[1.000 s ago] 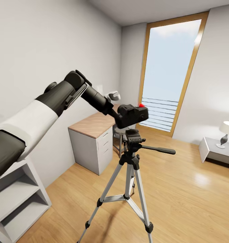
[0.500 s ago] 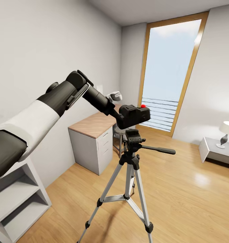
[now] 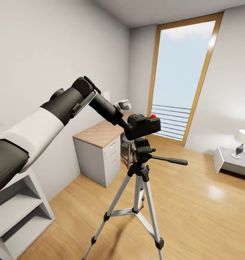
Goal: Attach the digital camera to the camera tripod in the bedroom.
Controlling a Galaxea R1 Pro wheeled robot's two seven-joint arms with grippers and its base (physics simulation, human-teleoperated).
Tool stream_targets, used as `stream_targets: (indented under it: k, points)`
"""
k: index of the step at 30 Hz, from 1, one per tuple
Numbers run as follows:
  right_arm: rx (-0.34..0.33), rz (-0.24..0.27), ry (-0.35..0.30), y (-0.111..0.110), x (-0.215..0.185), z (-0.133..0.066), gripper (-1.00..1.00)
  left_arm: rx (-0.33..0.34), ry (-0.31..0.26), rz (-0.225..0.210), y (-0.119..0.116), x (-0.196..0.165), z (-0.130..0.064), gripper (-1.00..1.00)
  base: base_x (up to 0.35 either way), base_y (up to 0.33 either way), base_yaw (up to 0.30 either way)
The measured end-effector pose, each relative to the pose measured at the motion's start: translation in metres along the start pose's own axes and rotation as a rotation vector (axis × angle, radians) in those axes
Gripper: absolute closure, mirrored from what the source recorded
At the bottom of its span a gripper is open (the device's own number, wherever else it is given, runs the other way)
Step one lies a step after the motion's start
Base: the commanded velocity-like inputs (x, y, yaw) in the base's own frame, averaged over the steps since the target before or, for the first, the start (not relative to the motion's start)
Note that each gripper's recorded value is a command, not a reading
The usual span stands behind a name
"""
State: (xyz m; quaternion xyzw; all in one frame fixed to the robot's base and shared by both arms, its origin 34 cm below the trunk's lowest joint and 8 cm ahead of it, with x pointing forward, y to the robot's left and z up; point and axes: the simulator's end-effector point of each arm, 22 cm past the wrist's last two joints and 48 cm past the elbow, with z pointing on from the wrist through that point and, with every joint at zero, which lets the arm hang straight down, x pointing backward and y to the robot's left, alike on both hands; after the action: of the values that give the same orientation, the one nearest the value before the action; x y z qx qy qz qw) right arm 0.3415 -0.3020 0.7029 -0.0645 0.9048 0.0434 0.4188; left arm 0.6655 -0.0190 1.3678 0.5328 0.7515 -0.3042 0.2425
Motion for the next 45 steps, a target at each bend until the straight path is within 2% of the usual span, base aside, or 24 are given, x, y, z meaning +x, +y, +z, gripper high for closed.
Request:
stream_targets:
  k: [4,8,14,32,45]
  points:
    - [-0.058,-0.034,-0.111,0.011,-0.024,-0.002,-1.00,0.000,0.000,0.000,0.000,0.000,0.000,1.00,0.000,0.000,0.000]
    - [-0.102,-0.057,-0.158,0.017,-0.035,-0.005,-1.00,0.000,0.000,0.000,0.000,0.000,0.000,1.00,0.000,0.000,0.000]
    - [-0.161,-0.073,-0.183,0.027,-0.041,-0.008,-1.00,0.001,-0.001,0.001,0.000,0.000,0.000,1.00,0.000,0.000,0.000]
    - [-0.172,-0.094,-0.254,0.028,-0.069,-0.001,-1.00,0.002,-0.001,0.003,-0.001,-0.001,0.000,1.00,0.000,0.000,0.000]
    - [-0.174,-0.118,-0.354,0.030,-0.114,0.009,-1.00,0.001,-0.002,0.002,-0.001,-0.001,0.000,1.00,0.000,0.000,0.000]
